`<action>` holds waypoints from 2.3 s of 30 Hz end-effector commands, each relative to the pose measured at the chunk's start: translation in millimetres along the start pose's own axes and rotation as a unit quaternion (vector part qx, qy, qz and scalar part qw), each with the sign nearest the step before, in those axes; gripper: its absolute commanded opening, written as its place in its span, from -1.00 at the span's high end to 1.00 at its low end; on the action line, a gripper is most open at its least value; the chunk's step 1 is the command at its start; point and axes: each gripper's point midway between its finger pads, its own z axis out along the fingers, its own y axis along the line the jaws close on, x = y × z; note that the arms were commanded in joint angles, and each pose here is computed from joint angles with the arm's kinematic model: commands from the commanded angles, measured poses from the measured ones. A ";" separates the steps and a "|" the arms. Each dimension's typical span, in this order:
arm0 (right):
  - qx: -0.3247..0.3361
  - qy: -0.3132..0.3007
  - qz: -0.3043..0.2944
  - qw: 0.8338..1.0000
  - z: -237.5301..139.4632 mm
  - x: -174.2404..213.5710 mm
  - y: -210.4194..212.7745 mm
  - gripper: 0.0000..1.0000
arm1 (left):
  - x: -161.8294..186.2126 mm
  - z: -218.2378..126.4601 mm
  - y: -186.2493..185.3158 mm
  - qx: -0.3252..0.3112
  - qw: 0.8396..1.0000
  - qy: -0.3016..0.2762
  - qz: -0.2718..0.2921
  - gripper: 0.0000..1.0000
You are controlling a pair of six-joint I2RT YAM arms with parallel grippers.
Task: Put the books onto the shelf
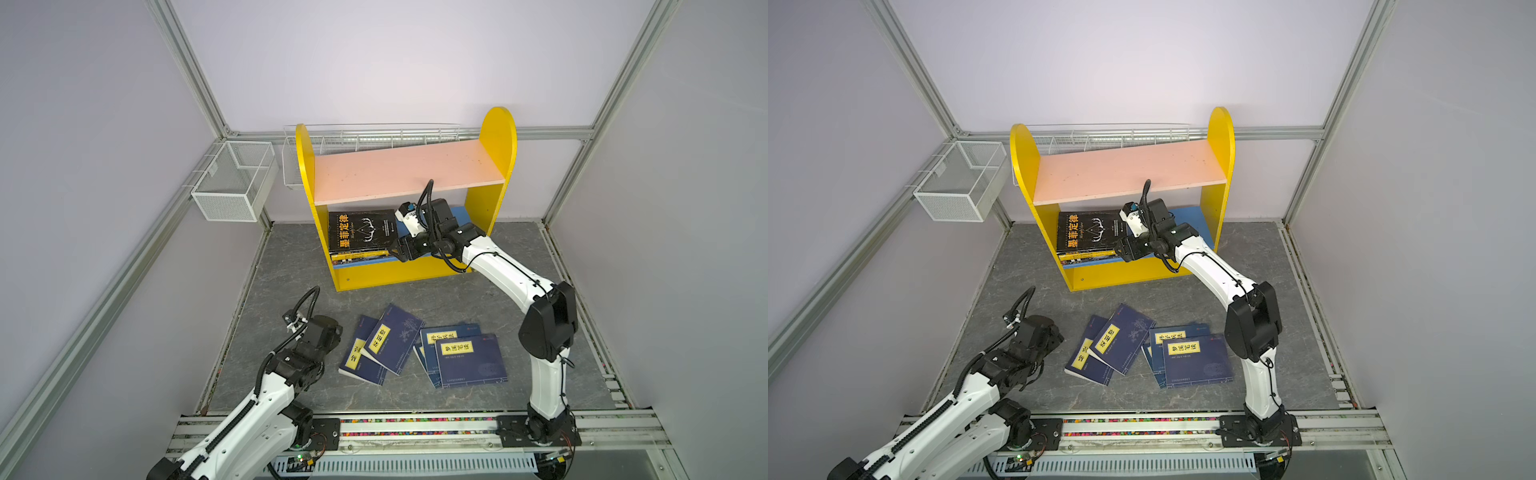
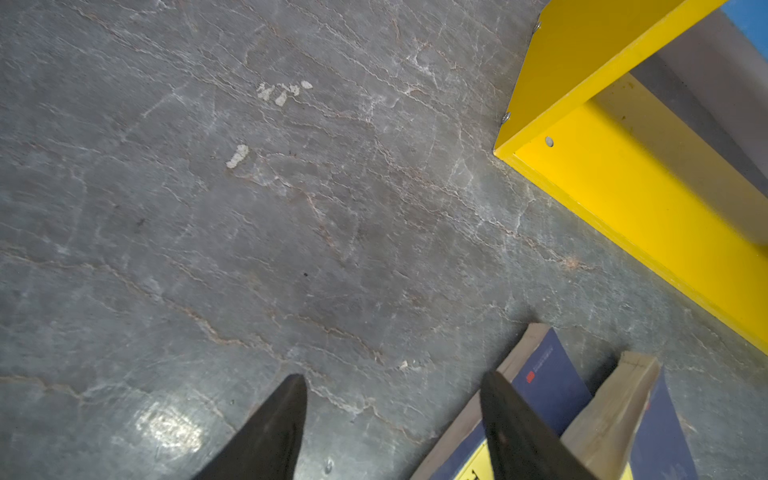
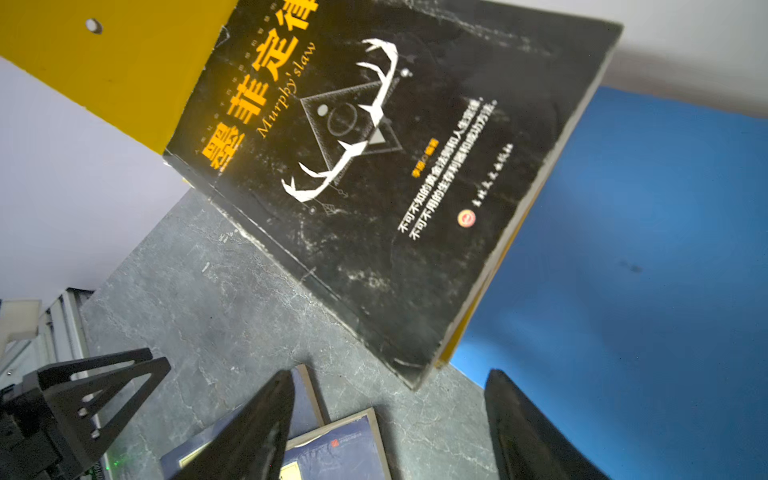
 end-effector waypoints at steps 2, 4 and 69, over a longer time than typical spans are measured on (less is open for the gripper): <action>0.012 0.030 -0.058 0.998 18.6 12.6 -4.5 -0.48 | -10.9 -5.1 -4.4 0.001 1.000 -0.013 -0.003 -0.35; 0.021 0.040 -0.077 0.996 23.5 17.8 -4.6 -0.48 | -10.6 -5.0 -3.4 -0.001 1.000 -0.014 -0.003 -0.35; 0.066 0.155 0.037 0.985 -27.8 233.0 31.8 -0.46 | 89.3 -5.8 -98.3 0.183 0.925 0.193 0.271 -0.39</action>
